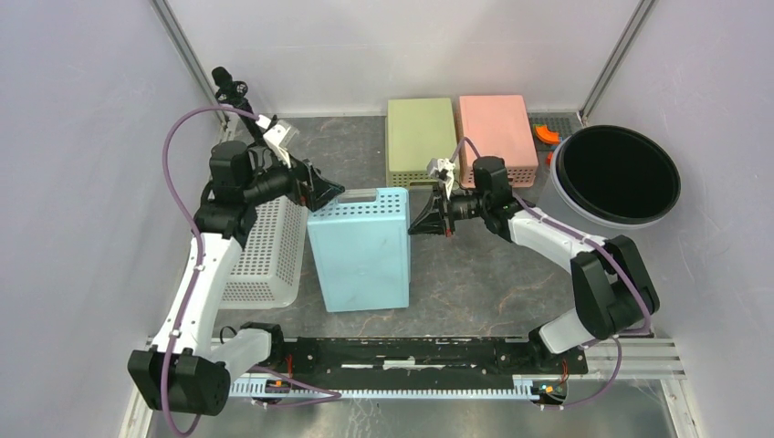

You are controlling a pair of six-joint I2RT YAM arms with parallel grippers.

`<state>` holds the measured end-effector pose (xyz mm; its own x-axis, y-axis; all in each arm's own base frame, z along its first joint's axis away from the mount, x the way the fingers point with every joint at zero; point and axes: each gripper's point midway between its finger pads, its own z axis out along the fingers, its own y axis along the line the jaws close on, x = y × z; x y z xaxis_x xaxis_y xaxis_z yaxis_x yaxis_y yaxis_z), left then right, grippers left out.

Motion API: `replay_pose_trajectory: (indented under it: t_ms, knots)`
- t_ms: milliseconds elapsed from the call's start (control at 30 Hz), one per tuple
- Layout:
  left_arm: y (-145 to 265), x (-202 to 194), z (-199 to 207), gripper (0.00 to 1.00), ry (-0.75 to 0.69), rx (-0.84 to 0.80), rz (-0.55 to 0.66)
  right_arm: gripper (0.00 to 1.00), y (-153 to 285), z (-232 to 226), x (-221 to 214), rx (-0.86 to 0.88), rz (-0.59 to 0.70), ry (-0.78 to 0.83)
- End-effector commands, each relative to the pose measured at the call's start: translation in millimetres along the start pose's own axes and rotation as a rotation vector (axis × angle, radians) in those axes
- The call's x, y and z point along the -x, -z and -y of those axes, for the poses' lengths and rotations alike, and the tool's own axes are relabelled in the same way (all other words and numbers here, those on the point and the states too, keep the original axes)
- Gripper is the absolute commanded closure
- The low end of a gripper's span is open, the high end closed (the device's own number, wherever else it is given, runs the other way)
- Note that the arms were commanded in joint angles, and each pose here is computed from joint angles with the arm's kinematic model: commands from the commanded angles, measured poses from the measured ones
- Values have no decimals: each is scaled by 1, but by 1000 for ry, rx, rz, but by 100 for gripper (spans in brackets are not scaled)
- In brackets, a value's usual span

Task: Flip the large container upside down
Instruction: Turn the container upside down at the center of the board.

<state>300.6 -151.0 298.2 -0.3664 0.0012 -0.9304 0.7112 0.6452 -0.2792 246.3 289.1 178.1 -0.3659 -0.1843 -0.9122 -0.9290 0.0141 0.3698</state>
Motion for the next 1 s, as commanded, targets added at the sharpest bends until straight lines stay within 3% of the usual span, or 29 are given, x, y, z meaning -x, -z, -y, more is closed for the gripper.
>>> replay_pose_trajectory:
  t_ms: [0, 300, 967]
  knots:
    - [13, 18, 3, 0, -66, 51, 88, 100, -4, 13, 20, -4, 30, 15]
    - [27, 25, -37, 0, -66, 314, 137, 100, -12, 33, 13, -25, 17, -53]
    - [62, -1, -11, 0, -212, 321, 32, 100, -28, 90, -3, -133, -19, -147]
